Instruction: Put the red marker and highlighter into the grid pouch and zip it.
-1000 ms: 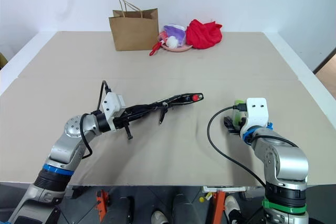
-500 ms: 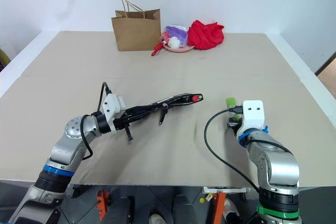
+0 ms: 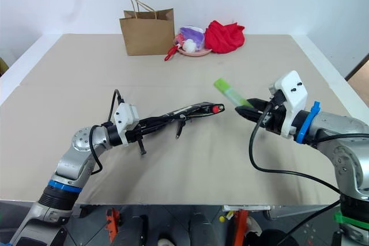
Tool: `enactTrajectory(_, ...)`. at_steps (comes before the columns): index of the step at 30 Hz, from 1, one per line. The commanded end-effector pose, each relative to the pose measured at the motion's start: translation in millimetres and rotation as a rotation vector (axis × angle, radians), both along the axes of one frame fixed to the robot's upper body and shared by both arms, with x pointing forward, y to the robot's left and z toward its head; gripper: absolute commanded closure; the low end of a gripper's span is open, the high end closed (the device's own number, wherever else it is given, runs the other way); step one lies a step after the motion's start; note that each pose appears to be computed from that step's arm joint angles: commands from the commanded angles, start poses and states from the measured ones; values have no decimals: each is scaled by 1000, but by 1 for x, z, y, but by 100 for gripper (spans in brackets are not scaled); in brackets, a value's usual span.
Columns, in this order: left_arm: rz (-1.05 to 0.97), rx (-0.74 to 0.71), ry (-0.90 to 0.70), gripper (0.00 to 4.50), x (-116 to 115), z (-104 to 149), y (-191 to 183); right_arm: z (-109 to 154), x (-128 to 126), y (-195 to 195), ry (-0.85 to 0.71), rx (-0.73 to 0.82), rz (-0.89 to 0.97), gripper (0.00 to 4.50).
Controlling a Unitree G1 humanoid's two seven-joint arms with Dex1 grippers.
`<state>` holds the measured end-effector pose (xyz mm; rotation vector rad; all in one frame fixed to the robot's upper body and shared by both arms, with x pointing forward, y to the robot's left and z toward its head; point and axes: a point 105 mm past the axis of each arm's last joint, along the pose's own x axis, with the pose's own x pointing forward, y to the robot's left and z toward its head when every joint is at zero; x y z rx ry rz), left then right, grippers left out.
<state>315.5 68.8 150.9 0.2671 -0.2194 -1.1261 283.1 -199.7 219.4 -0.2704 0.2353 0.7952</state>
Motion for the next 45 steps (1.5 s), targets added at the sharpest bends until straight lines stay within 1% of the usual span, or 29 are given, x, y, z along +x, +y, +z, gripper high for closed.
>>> enactTrajectory(1, -6, -6, -40, 450, 0, 10, -1, 6, -16, 15, 41, -18, 138, 345)
enactTrajectory(5, -5, -5, -38, 450, -1, 10, -1, 0, -20, 18, 88, -44, 181, 345)
enactTrajectory(11, -4, -5, -38, 450, -1, 10, -1, -4, -18, 18, 98, -67, 185, 345)
enactTrajectory(13, -6, -7, -40, 450, -2, 10, -2, -15, -9, 18, 134, -85, 162, 345)
enactTrajectory(15, -8, -7, -42, 450, -2, 10, -3, -19, -2, 19, 154, -91, 151, 345)
enactTrajectory(27, -5, -11, -42, 450, -4, 10, -4, -19, 7, 16, 270, -90, 116, 345)
enactTrajectory(35, -6, -14, -36, 450, -4, 8, -6, -23, 11, 27, 440, -67, 79, 345)
enactTrajectory(37, -6, -15, -34, 450, -4, 8, -6, -23, 14, 28, 453, -66, 60, 345)
enactTrajectory(45, -3, -17, -32, 450, -4, 7, -7, -22, 32, 32, 430, -74, 15, 345)
